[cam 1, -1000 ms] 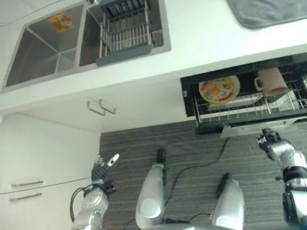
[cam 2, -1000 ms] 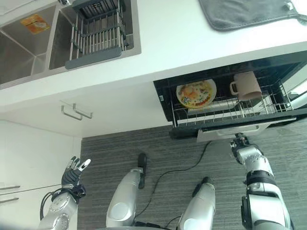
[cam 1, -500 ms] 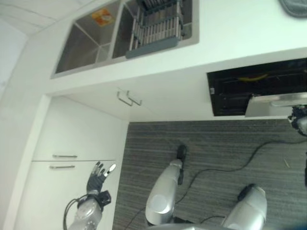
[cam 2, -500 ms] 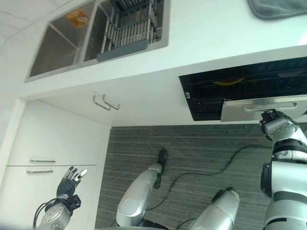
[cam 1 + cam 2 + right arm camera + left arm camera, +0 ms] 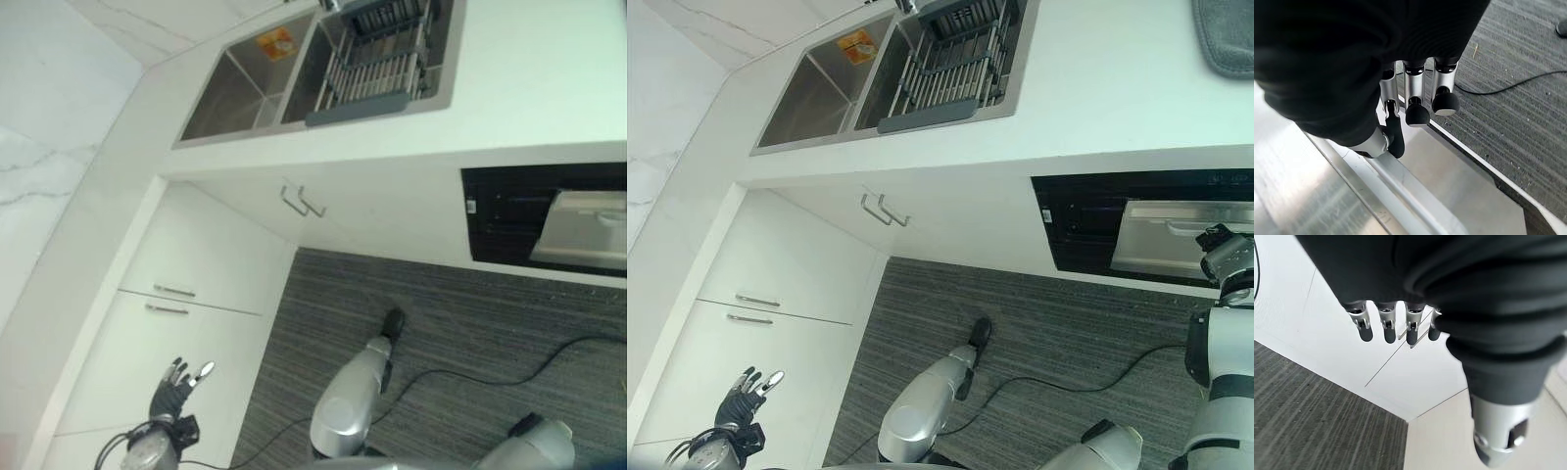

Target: Place the dishes in the dishwasher.

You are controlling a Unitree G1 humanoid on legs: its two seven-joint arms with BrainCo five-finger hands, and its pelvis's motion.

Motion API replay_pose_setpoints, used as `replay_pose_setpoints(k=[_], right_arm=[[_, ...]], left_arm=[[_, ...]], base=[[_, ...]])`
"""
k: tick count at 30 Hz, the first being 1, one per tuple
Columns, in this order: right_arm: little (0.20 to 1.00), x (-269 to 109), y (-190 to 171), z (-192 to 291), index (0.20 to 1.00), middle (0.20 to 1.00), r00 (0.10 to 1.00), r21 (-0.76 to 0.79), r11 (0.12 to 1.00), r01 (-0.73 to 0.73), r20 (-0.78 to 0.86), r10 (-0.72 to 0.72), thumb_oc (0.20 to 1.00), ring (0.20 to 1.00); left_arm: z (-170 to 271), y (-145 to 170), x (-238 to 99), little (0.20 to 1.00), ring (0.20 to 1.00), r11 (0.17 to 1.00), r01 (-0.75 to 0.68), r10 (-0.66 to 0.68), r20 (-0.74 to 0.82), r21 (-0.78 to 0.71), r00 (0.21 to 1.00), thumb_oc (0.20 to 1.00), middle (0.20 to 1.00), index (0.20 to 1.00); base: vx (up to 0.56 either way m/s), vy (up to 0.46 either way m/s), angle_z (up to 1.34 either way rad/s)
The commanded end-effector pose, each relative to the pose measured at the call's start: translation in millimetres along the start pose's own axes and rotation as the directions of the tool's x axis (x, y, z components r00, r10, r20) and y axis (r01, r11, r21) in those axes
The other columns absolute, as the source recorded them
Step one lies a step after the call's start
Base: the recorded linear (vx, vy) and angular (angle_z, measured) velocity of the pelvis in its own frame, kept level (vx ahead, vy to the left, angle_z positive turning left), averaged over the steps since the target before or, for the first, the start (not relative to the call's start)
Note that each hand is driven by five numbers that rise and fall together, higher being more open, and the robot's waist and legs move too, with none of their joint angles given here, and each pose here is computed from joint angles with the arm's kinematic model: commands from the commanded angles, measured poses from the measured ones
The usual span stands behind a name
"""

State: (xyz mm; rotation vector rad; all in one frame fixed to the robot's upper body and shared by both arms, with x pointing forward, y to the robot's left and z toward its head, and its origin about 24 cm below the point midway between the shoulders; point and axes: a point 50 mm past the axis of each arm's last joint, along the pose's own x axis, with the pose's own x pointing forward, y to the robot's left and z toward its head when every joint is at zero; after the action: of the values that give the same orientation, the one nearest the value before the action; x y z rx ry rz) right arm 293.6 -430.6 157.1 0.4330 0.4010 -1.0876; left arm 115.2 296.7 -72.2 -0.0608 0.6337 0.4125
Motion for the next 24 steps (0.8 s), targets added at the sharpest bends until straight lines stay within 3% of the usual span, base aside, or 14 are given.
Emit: replay_pose_setpoints(k=[1,4,5,6,14,20,24], right_arm=[[0.200,-105,79,132,0.200,0.200,0.758,0.060,0.843,-0.534,0.477,0.446,0.200,0.200],[0.200,-100,77,129,0.200,0.200,0.732,0.014,0.830,-0.557,0.481,0.483,0.200,0.200],[0.304,-97,77,125,0.304,0.304,0.710,-0.027,0.814,-0.580,0.472,0.522,0.304,0.304],[1.000,-92,77,118,1.000,1.000,0.694,-0.061,0.799,-0.598,0.459,0.555,1.000,1.000],[1.000,-70,84,55,1.000,1.000,0.553,-0.205,0.625,-0.753,0.319,0.770,1.000,1.000],[1.000,-52,79,-30,1.000,1.000,0.520,-0.072,0.545,-0.835,0.217,0.826,1.000,1.000],[1.000,-50,66,-130,1.000,1.000,0.535,0.024,0.534,-0.845,0.052,0.844,1.000,1.000]], left_arm=[[19,32,3,1.000,1.000,0.992,-0.072,0.064,0.075,0.107,0.995,1.000,1.000,1.000],[16,33,1,1.000,1.000,0.991,-0.064,0.054,0.084,0.116,0.995,1.000,1.000,1.000],[16,32,1,1.000,1.000,0.992,-0.052,0.041,0.093,0.119,0.995,1.000,1.000,1.000],[17,31,0,1.000,1.000,0.992,-0.044,0.033,0.100,0.117,0.994,1.000,1.000,1.000],[56,19,1,1.000,1.000,0.979,0.009,-0.064,0.265,0.204,0.962,1.000,1.000,1.000],[77,15,6,1.000,1.000,0.989,0.001,-0.053,0.342,0.151,0.938,1.000,1.000,1.000],[74,9,14,1.000,1.000,0.997,-0.030,0.001,0.348,0.078,0.938,1.000,1.000,1.000]], base=[[0.03,-0.012,0.00],[0.00,0.000,0.00],[-0.04,0.011,-0.03],[-0.07,0.017,-0.02],[-0.14,0.012,-0.04],[-0.13,-0.042,-0.16],[-0.16,-0.029,-0.48]])
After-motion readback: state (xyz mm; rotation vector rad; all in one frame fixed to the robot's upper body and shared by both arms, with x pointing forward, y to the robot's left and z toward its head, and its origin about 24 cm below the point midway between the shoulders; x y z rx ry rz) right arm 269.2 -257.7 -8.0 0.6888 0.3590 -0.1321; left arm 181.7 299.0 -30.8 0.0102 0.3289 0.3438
